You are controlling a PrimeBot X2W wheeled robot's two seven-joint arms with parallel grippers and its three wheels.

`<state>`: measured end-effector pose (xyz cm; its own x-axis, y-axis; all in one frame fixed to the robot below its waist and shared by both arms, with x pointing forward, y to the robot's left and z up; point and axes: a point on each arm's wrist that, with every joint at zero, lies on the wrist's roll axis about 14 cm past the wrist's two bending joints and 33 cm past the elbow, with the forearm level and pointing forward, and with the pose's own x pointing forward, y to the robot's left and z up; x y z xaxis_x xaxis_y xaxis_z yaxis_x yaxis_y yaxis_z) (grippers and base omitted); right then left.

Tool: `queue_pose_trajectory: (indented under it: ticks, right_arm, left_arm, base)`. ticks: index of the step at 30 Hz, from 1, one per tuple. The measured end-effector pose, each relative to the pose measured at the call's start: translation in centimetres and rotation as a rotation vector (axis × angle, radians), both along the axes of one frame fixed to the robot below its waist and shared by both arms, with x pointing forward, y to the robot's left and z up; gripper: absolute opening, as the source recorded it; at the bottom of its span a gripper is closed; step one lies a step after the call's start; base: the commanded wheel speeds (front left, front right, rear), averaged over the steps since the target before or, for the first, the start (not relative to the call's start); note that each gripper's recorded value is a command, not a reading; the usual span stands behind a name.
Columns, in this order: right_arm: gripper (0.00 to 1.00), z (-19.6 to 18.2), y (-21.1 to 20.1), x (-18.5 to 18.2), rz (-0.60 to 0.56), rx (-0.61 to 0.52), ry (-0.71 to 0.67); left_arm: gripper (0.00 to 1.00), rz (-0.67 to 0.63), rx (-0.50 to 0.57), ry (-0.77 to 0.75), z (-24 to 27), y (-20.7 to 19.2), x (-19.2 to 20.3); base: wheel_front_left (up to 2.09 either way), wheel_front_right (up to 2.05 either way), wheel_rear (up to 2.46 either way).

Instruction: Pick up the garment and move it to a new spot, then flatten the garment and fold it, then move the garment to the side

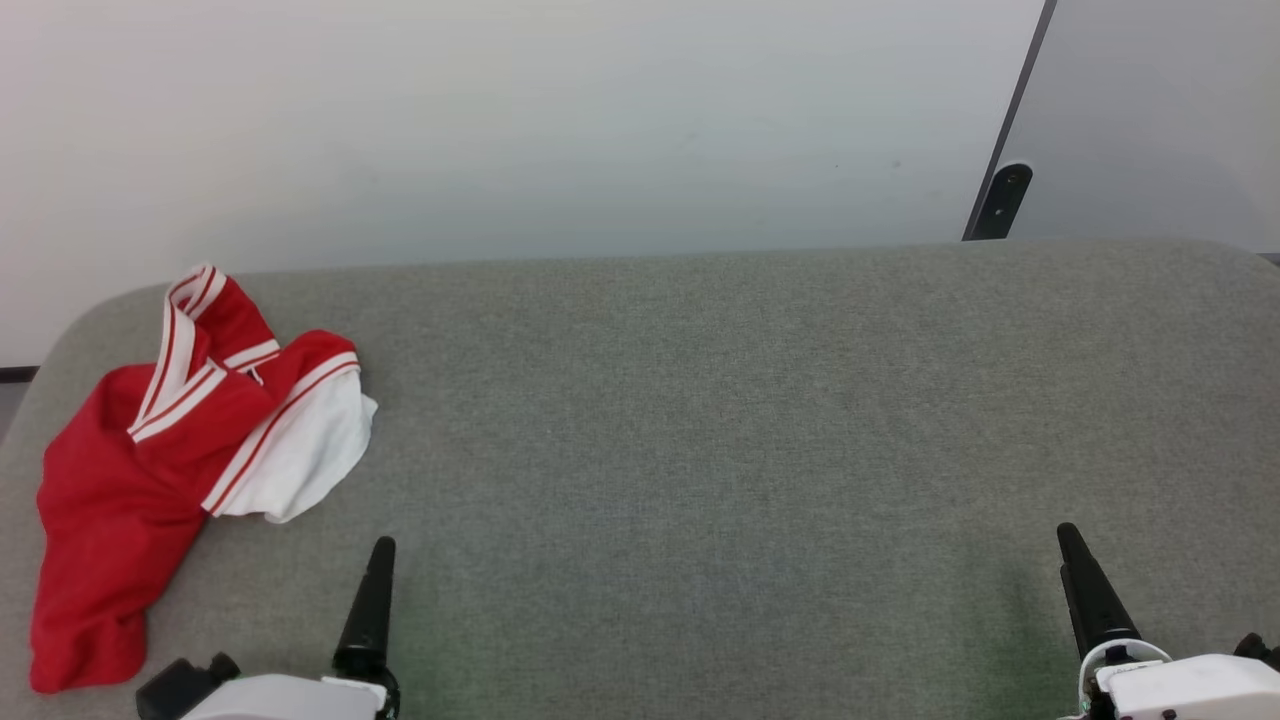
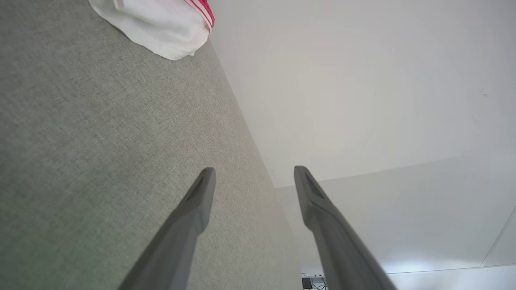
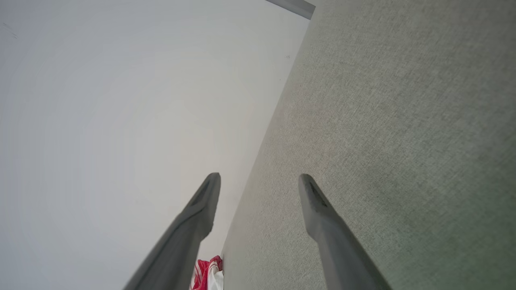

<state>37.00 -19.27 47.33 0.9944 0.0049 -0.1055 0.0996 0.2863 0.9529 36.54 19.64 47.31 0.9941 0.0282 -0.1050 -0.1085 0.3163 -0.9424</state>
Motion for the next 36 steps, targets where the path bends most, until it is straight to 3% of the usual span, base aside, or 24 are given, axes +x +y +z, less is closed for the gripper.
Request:
queue_pose_trajectory:
  ticks: [20,36]
  right_arm:
    - [1.00,0.6,0.8,0.1,0.084,-0.447,-0.032]
    - [1.00,1.4,1.1,-0.1,0.109,-0.671,-0.077]
  left_arm:
    - [1.00,-0.053,0.425,-0.020,0.9,-1.2,-0.2]
    - [1.00,-0.080,0.667,-0.052,1.6,-2.0,-0.7]
  base:
    - [0.00,0.00,0.00]
    - [0.00,0.00,0.00]
